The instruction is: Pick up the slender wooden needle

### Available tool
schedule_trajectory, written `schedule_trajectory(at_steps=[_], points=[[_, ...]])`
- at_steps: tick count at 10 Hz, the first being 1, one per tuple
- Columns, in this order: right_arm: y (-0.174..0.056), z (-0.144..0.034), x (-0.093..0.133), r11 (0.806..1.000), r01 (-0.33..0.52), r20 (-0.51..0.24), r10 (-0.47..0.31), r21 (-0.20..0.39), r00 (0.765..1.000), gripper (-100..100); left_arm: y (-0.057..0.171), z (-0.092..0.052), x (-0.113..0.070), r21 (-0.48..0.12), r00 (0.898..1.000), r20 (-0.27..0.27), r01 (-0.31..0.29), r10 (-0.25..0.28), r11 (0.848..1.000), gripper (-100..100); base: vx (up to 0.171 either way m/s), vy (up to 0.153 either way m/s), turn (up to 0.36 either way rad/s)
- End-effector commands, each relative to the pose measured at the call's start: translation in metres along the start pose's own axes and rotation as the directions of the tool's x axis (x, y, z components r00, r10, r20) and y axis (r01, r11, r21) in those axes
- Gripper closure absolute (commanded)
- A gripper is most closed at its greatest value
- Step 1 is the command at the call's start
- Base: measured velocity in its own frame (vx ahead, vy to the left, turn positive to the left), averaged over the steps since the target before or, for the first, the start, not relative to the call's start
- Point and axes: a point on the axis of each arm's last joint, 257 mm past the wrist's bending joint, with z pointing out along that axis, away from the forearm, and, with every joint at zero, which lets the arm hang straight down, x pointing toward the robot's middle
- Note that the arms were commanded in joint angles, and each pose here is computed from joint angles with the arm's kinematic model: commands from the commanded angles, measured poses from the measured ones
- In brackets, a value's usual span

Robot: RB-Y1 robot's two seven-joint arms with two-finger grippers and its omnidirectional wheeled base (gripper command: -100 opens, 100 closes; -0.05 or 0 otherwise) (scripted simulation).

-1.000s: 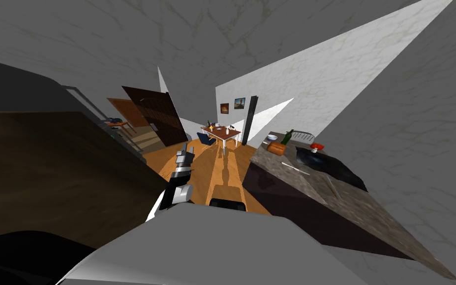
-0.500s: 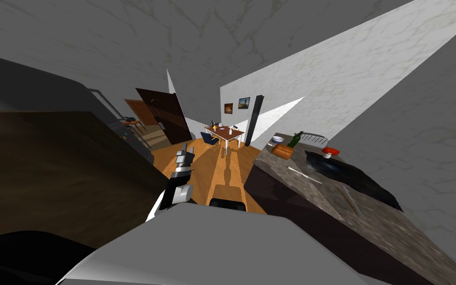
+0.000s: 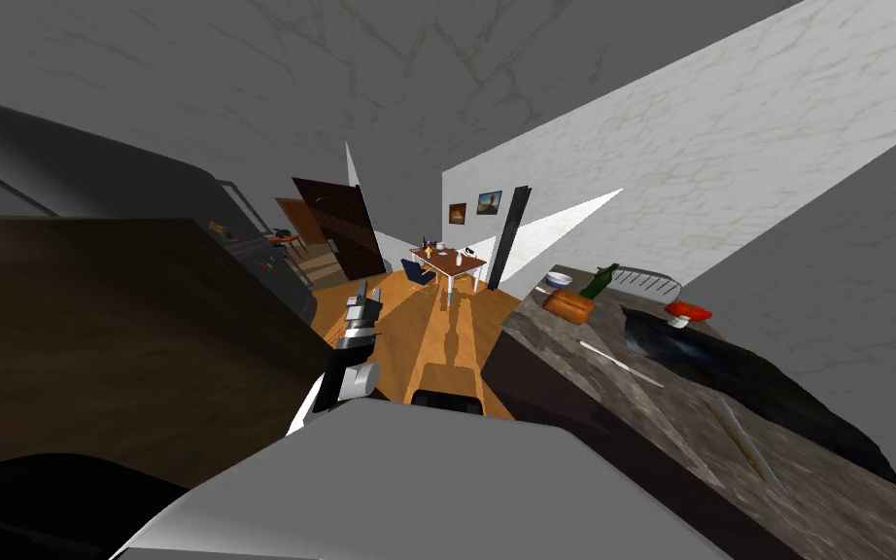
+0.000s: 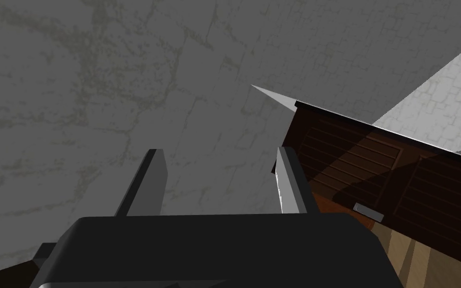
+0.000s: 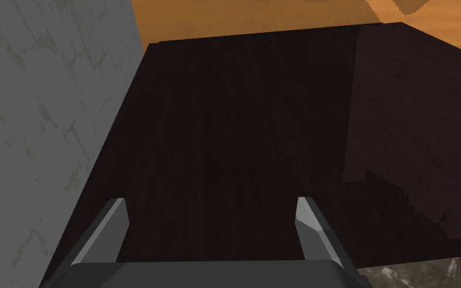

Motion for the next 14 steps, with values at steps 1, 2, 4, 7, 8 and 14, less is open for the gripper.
schedule_trajectory(at_steps=[1, 2, 4, 7, 8, 14], points=[[-0.009, -0.011, -0.016, 1.000, 0.006, 0.018, -0.007, 0.030, 1.000, -100, 0.000, 0.000, 0.000, 0.000, 1.000, 0.000, 0.000, 0.000, 1.000, 0, 0.028, -0.039, 0.135], [-0.015, -0.018, -0.030, 0.999, 0.007, 0.035, -0.009, 0.051, 0.999, -100, 0.000, 0.000, 0.000, 0.000, 1.000, 0.000, 0.000, 0.000, 1.000, 0, 0.076, -0.089, 0.232], [-0.021, -0.028, -0.051, 0.997, 0.001, 0.068, -0.007, 0.077, 0.998, -100, 0.000, 0.000, 0.000, 0.000, 1.000, 0.000, 0.000, 0.000, 1.000, 0, 0.086, -0.196, 0.217], [-0.021, -0.030, -0.065, 0.996, -0.021, 0.101, 0.013, 0.081, 0.995, -100, 0.000, 0.000, 0.000, 0.000, 1.000, 0.000, 0.000, 0.000, 1.000, 0, 0.110, -0.224, 0.177], [-0.020, -0.029, -0.067, 0.997, -0.029, 0.107, 0.020, 0.078, 0.994, -100, 0.000, 0.000, 0.000, 0.000, 1.000, 0.000, 0.000, 0.000, 1.000, 0, 0.085, -0.204, 0.116], [0.022, -0.010, -0.079, 0.998, 0.026, 0.103, -0.033, 0.059, 0.994, -100, 0.000, 0.000, 0.000, 0.000, 1.000, 0.000, 0.000, 0.000, 1.000, 0, 0.024, -0.065, -0.053]])
